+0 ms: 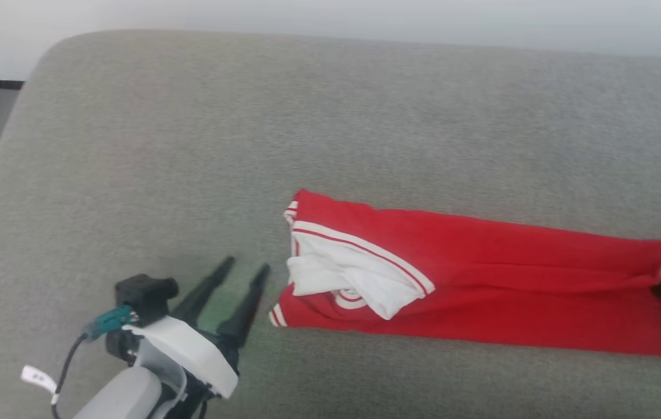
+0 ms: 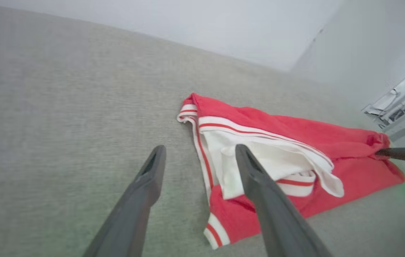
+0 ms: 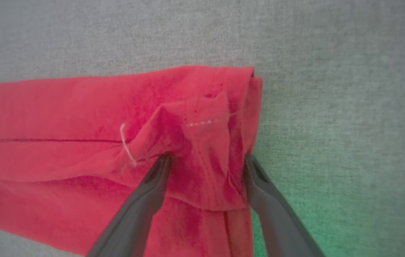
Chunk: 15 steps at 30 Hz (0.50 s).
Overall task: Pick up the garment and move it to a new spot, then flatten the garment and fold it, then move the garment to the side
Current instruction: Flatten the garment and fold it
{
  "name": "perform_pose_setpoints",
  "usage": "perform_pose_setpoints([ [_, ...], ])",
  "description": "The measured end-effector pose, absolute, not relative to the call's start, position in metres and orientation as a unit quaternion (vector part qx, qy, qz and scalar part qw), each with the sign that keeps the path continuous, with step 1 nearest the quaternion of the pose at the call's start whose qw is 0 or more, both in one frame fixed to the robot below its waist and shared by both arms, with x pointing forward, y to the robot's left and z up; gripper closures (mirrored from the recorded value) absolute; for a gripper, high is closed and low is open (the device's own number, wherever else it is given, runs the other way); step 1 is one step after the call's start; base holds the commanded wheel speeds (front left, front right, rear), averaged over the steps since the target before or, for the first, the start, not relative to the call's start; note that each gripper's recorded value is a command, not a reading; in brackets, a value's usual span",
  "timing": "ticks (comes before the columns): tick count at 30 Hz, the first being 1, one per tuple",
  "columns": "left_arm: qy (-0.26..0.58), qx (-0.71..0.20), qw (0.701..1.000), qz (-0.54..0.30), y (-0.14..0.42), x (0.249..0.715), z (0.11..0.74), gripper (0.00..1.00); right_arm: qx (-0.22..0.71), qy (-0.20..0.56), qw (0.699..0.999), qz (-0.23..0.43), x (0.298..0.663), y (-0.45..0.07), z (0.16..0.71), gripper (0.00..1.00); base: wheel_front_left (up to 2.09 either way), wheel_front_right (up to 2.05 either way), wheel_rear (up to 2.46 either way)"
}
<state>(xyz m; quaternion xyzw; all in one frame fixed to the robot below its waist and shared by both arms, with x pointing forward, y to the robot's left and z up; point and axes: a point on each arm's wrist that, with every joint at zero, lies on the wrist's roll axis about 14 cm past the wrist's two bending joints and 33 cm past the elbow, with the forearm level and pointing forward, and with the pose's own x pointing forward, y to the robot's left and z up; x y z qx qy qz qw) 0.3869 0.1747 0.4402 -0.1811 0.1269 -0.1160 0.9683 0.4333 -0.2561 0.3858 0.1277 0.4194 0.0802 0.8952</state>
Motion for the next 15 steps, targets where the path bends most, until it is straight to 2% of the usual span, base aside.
perform_pose_setpoints([
  [5, 0.07, -0.143, 0.986, -0.045, 0.209, 0.385, 0.456, 0.0, 0.125, 0.45, 0.881, 0.07, 0.434, -0.255, 0.373, 0.0, 0.0, 0.0, 0.0],
  [15, 0.019, -0.024, 0.999, -0.026, 0.217, 0.381, 0.476, 0.0, 0.127, 0.464, 0.875, 0.057, 0.433, -0.253, 0.366, 0.0, 0.0, 0.0, 0.0],
])
